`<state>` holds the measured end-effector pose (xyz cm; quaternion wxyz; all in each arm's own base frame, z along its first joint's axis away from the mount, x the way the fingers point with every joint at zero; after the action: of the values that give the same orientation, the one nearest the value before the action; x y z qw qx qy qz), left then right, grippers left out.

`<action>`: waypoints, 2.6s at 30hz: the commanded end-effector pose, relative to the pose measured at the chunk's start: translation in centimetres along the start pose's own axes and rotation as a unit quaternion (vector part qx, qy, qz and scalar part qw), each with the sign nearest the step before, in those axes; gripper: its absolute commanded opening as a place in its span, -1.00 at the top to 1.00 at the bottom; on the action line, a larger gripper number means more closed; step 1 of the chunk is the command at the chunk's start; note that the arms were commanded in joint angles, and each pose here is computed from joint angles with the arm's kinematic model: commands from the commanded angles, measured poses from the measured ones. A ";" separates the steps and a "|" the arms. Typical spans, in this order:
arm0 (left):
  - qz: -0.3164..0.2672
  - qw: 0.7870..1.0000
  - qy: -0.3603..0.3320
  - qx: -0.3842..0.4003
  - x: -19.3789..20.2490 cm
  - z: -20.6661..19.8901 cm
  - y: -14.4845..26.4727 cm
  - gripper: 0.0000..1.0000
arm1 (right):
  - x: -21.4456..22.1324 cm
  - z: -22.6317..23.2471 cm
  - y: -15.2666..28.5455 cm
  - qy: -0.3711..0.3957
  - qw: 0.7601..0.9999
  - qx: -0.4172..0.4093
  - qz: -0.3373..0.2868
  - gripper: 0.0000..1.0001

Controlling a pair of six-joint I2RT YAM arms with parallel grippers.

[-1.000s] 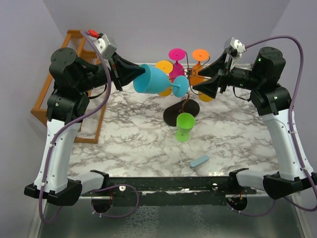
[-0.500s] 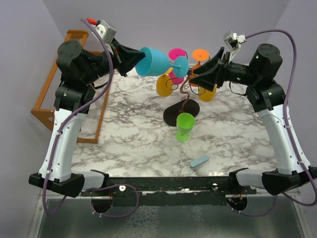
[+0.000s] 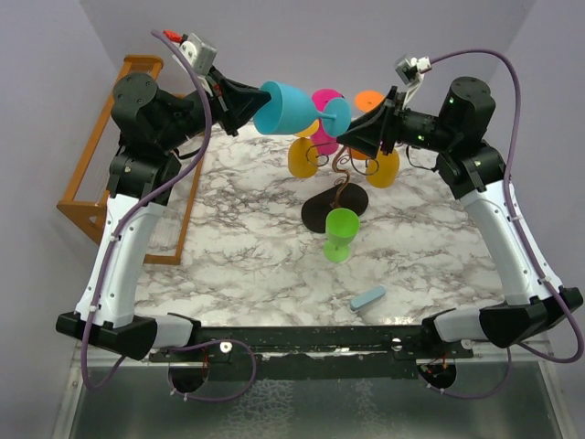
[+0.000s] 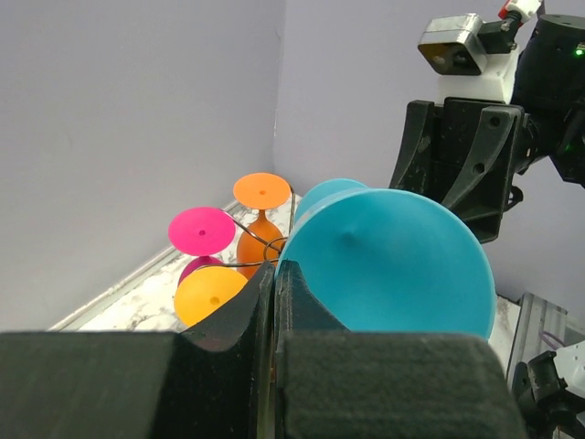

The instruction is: Place the wine glass upside down on the wine glass rack

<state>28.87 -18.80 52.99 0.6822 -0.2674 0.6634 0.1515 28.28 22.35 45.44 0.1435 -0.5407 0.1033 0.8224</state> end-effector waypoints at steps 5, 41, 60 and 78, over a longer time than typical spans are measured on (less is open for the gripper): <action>-0.013 1.000 -0.001 0.003 -0.2 0.1 -0.5 1.00 | -1.7 -0.8 -0.9 0.013 0.998 0.039 -0.037 0.36; 0.045 0.998 -0.044 -0.029 3.4 0.4 1.5 -0.25 | -5.5 -4.3 1.5 0.196 0.956 0.200 -0.089 0.98; 0.108 0.980 -0.141 -0.095 5.0 2.4 3.8 -0.72 | -0.3 -1.4 3.6 0.442 0.889 0.081 0.081 0.98; 0.112 0.983 -0.118 -0.088 6.4 3.2 3.0 -0.72 | 3.9 -3.4 1.8 0.492 0.847 0.154 0.131 0.98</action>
<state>30.02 -15.53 45.81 0.7066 -0.2214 0.5905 0.3210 28.61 20.40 38.62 0.0062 -0.8109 0.3238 0.4875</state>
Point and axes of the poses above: each gripper's point midway between its finger pads, its own y axis back along the fingers, its own z axis along the line the jaws close on, x = y × z, the point moved 3 cm from there along y, back along the fingers, and after that the axes turned 6 degrees about -y, right-handed, at the moved point
